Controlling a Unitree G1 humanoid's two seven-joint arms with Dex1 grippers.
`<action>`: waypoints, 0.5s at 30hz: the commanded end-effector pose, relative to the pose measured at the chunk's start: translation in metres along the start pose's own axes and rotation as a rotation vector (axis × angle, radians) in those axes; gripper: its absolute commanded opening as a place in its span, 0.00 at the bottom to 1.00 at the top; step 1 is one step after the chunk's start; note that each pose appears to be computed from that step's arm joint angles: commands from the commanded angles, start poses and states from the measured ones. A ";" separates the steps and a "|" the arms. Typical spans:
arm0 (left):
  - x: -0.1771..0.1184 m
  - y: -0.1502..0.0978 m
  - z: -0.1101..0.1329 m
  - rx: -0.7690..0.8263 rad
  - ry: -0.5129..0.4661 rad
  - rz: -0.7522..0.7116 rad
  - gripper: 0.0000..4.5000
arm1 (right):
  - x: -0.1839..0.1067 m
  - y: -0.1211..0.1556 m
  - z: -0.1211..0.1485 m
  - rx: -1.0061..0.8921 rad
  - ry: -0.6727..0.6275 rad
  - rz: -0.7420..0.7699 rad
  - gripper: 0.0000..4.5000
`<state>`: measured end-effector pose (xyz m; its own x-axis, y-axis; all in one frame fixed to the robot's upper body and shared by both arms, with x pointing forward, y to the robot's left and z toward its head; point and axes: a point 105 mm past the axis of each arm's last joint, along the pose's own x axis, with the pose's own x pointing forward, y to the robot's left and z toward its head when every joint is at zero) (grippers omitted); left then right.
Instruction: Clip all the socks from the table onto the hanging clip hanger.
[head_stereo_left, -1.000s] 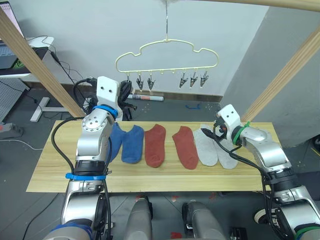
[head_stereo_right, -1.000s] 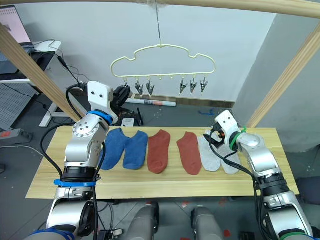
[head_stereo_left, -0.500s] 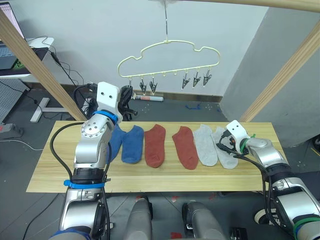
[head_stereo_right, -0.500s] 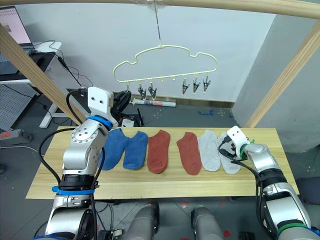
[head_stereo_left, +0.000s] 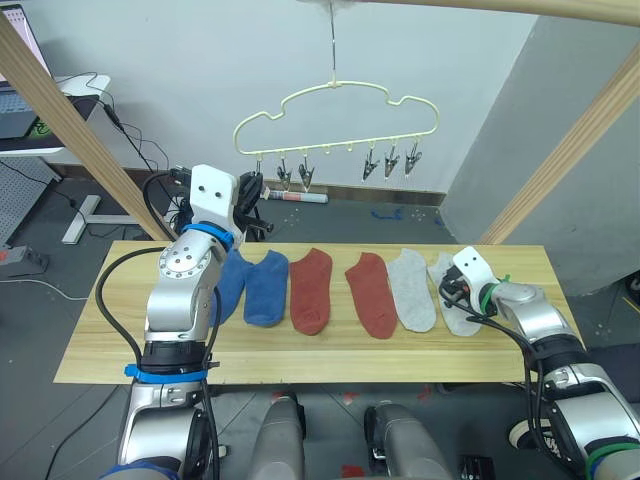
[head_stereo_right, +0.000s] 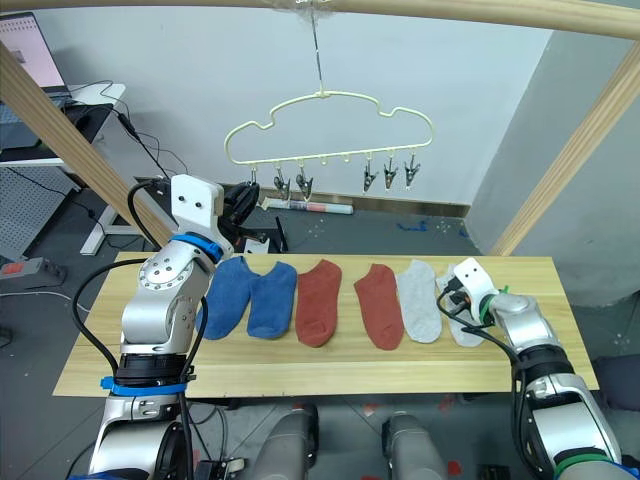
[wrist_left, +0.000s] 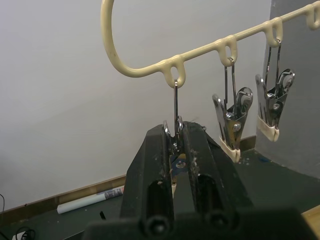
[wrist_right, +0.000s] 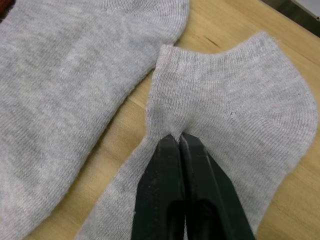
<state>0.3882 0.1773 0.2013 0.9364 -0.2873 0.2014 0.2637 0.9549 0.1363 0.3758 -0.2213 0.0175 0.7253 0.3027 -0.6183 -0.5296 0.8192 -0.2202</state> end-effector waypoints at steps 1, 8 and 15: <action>-0.001 0.003 0.005 0.007 -0.013 0.011 0.02 | -0.006 0.004 -0.012 0.030 0.024 0.026 0.00; 0.000 0.004 0.005 0.009 -0.013 0.008 0.02 | -0.038 0.023 -0.026 -0.197 0.099 0.181 0.00; 0.001 0.003 0.003 0.005 -0.012 0.005 0.02 | -0.050 0.014 -0.017 -0.163 0.059 0.131 0.27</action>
<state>0.3901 0.1773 0.2004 0.9372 -0.2868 0.1986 0.2641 0.9553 0.1332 0.3222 -0.2310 0.0229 0.5938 0.3639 -0.7176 -0.7049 0.6654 -0.2458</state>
